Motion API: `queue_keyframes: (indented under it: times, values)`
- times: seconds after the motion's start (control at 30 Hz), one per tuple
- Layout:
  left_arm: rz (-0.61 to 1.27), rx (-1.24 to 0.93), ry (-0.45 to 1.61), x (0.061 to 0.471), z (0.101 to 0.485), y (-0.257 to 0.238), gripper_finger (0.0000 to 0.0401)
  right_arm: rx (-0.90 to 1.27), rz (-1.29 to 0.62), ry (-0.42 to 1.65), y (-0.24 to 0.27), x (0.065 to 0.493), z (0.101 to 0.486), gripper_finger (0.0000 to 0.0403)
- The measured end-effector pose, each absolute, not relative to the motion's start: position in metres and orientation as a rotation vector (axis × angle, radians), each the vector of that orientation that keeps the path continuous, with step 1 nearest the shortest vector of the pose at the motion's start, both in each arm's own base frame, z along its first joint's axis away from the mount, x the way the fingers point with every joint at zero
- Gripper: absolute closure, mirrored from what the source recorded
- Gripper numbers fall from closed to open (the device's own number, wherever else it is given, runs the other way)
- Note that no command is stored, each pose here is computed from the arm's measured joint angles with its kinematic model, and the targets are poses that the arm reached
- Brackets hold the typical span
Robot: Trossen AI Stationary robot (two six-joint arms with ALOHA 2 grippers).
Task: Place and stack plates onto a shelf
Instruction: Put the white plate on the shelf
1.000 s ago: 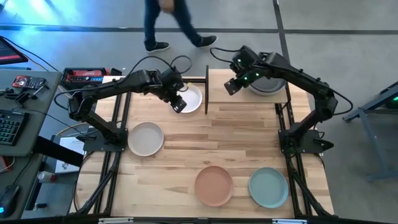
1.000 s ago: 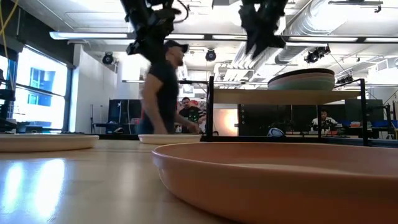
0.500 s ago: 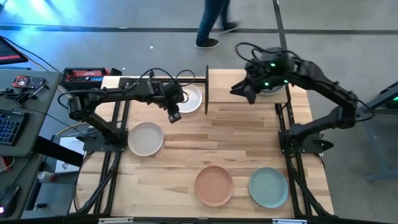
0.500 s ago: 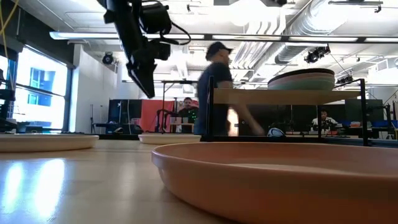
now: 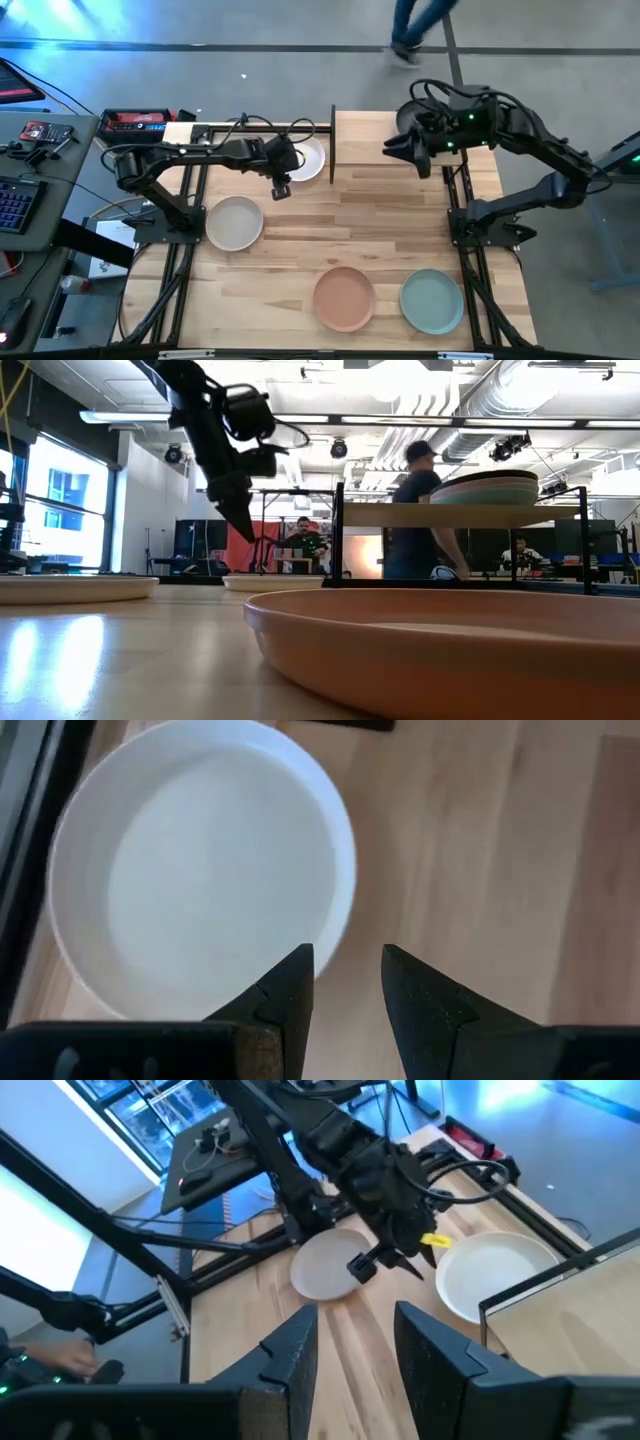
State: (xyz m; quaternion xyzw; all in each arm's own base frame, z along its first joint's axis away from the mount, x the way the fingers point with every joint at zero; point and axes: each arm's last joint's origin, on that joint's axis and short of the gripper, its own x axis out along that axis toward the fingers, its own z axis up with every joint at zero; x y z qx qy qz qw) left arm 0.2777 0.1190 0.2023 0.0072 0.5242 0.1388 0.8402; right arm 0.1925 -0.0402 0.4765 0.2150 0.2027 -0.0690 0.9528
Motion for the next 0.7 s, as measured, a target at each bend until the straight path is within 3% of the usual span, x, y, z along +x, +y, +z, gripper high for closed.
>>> queue_keyframes:
  times: [0.7]
  values:
    - [0.273, 0.076, 1.255, 0.295, 0.147, 0.13, 0.0293, 0.442, -0.138, 0.438, -0.039, 0.195, 0.474, 0.0289]
